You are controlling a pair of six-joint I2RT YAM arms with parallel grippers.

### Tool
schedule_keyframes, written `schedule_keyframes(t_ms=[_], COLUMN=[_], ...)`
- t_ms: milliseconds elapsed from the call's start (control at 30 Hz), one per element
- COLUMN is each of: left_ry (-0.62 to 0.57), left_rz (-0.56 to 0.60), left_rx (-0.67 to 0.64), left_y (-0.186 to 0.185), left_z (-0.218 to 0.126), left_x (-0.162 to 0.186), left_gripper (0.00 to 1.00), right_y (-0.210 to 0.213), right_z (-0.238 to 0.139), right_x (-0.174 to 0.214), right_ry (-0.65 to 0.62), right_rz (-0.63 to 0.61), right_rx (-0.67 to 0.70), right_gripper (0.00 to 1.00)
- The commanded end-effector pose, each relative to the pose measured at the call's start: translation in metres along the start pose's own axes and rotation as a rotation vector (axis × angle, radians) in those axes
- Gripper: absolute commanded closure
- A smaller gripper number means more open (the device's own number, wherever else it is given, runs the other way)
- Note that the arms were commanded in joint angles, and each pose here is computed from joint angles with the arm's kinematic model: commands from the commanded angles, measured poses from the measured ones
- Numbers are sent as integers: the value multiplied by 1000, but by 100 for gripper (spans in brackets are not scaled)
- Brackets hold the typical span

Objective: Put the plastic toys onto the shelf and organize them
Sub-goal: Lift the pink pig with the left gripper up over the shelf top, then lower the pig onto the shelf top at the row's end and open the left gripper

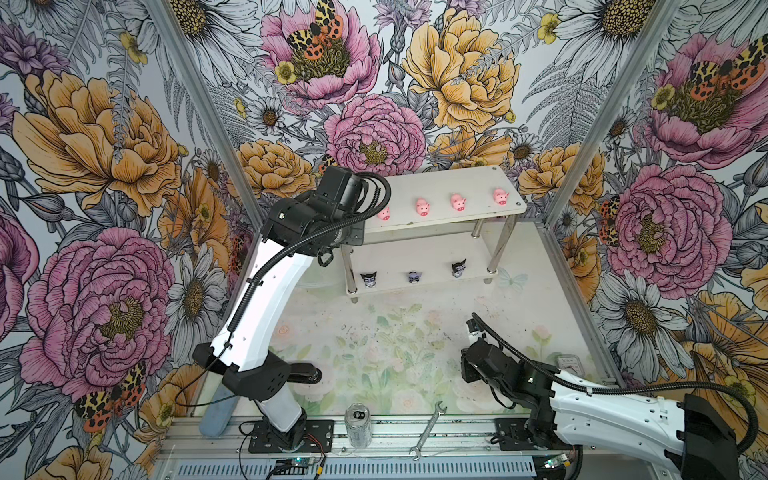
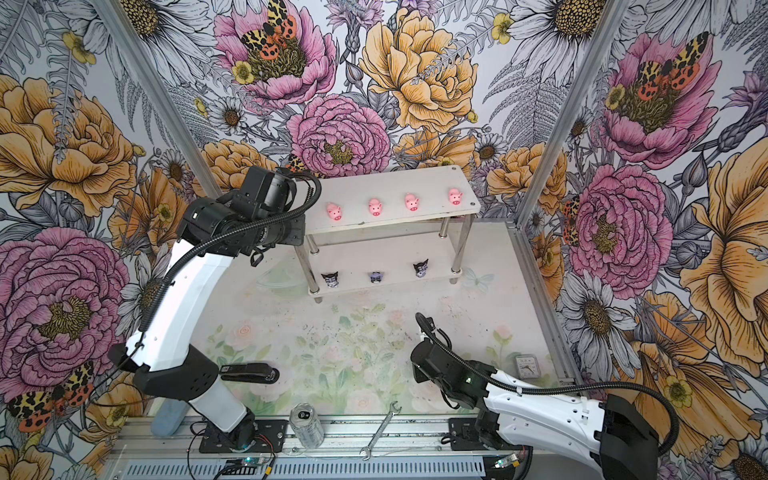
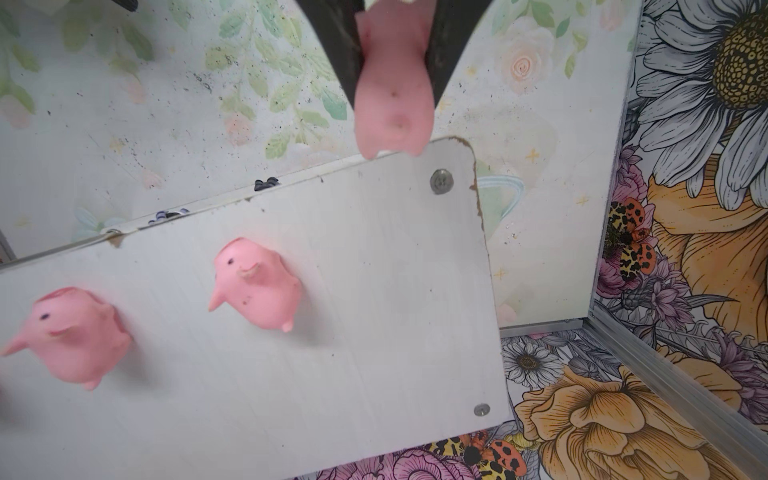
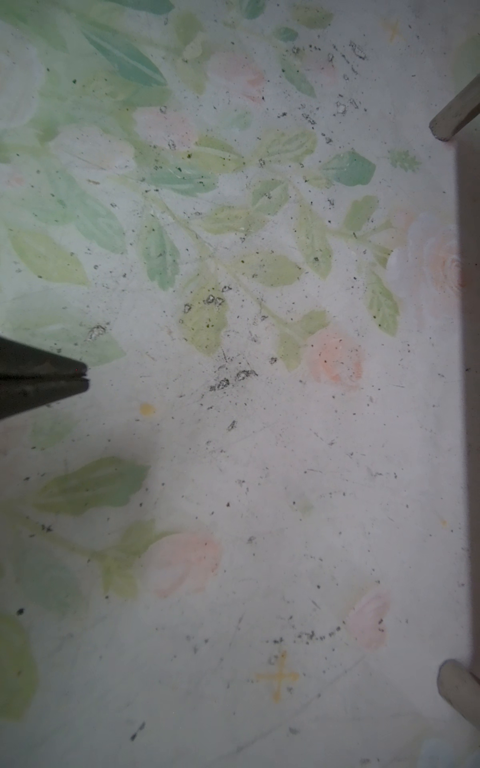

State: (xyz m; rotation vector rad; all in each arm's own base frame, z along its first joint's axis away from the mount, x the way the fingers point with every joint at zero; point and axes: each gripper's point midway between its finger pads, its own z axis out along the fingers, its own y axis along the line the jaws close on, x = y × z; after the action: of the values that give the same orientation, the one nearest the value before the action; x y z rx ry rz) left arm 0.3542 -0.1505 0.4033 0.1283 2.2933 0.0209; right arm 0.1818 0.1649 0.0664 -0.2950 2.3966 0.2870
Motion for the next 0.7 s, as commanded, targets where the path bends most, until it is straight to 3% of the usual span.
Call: schedule_keyframes(t_ms=[0,133,267,667], left_ry=[-49,-32,31,59], left_rz=[12,-38,-16,-28], left_rx=[-44,-44,-67,-50], left_y=[11,19,15,8], left_z=[-3,13,46,62], left_x=[-18,-24,-18,-16], left_gripper=[75,75,75,74], right_y=[-3,-5,-6,-7], right_z=[4,5,5,6], right_x=[1,4,5,6], right_ry=[-10,-9,-14,-12], right_rz=[-3,2,4,6], right_rx=[9,11,9,10], right_gripper=[99,99,98,98])
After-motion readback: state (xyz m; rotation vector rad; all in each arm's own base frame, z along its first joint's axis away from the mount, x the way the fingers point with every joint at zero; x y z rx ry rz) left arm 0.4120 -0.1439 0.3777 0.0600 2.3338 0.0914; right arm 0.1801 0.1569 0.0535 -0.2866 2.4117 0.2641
